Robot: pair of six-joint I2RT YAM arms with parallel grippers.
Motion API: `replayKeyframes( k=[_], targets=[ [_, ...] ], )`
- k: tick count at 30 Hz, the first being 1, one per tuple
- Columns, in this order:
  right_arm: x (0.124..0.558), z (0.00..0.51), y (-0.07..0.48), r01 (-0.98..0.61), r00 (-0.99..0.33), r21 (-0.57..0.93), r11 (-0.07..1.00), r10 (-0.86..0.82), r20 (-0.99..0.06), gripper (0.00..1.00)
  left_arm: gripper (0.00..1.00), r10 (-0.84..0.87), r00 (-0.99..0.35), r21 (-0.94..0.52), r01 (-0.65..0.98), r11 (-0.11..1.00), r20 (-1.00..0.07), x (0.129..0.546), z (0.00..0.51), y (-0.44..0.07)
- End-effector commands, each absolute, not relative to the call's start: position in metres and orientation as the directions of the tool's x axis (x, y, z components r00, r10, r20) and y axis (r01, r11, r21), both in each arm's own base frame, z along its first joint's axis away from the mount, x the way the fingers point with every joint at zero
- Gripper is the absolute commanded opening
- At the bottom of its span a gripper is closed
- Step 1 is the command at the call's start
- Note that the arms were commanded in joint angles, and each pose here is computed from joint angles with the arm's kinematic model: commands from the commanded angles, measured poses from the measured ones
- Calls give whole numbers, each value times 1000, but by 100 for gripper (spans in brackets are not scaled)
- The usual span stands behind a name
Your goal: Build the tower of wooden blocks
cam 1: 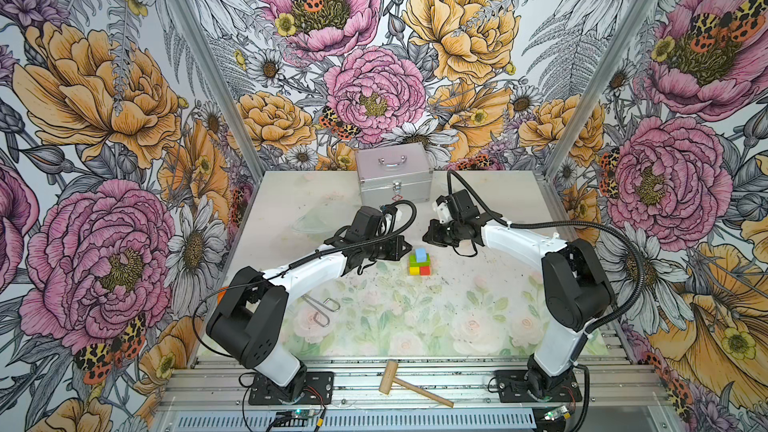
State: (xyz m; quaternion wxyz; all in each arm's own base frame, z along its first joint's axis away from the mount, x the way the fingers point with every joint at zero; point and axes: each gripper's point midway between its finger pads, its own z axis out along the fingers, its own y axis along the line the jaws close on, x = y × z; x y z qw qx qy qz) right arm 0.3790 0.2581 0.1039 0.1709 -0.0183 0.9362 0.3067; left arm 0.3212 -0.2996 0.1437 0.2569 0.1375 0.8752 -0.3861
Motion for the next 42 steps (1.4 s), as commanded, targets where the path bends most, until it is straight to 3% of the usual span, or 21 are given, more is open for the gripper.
replayKeyframes(
  k=[1, 42],
  targets=[
    [384, 112, 267, -159, -933, 587, 794, 75, -353, 0, 0, 28, -830, -595, 422, 683, -557, 326, 142, -300],
    [365, 106, 269, -150, -941, 593, 791, 70, -331, 0, 0, 70, -866, -601, 399, 693, -495, 329, 113, -314]
  ],
)
